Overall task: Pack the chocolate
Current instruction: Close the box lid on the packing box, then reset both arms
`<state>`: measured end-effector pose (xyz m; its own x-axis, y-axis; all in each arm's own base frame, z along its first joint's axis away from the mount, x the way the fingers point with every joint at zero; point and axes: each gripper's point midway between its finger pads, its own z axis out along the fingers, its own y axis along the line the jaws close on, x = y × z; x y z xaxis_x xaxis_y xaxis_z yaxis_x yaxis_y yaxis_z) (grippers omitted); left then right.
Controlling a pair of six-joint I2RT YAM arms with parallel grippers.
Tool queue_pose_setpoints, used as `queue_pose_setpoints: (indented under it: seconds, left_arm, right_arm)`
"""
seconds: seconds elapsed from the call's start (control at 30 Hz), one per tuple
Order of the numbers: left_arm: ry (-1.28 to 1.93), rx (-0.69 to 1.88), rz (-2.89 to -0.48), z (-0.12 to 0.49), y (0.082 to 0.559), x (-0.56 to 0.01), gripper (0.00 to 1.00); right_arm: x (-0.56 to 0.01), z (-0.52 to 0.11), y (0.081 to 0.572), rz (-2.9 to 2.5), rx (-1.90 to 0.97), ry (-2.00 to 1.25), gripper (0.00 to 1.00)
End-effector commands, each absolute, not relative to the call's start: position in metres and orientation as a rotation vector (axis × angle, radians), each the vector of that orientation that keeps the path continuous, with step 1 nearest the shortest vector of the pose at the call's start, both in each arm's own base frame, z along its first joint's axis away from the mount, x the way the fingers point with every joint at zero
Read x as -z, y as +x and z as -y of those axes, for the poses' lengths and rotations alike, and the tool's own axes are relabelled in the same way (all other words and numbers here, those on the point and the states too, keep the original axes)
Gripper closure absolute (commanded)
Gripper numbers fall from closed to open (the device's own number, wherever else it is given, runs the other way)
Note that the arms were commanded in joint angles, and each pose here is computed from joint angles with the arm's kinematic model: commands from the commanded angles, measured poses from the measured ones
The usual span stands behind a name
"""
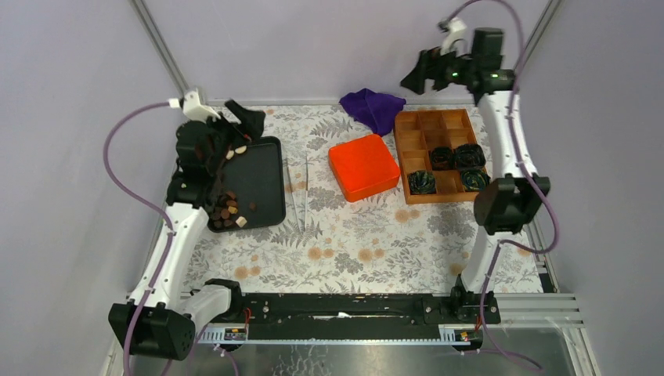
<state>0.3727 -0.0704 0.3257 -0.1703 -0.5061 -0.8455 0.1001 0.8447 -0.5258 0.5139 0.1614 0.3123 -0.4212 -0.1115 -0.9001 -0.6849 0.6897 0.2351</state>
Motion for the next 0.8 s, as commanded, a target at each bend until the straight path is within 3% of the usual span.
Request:
queue_pose_setpoints:
  seconds: [0.0,0.4,0.57,0.77]
  left_arm:
    - [-0.372,0.501,-1.652,0.058,0.378,-0.366,0.01]
    - [-0.141,0.683,-1.553,0.091,0.35,-0.415,0.02]
    - [-0.114,0.683,-1.52,0.091,0.34,-0.437,0.01]
    - [-0.071,0.737,-1.507,0.1,0.335,-0.465,0.01]
  right_arm:
    - [-0.381,-0.143,0.478,-1.823,-0.791,-0.562,0.0]
    - [-0.423,-0.075,0.444,-1.83,-0.489,-0.476,0.0]
    - [-0.447,-0.048,0.452,-1.819,-0.411,-0.122,0.0]
    - [-0.478,-0.033,0.432,-1.757,-0.306,-0.081,0.0]
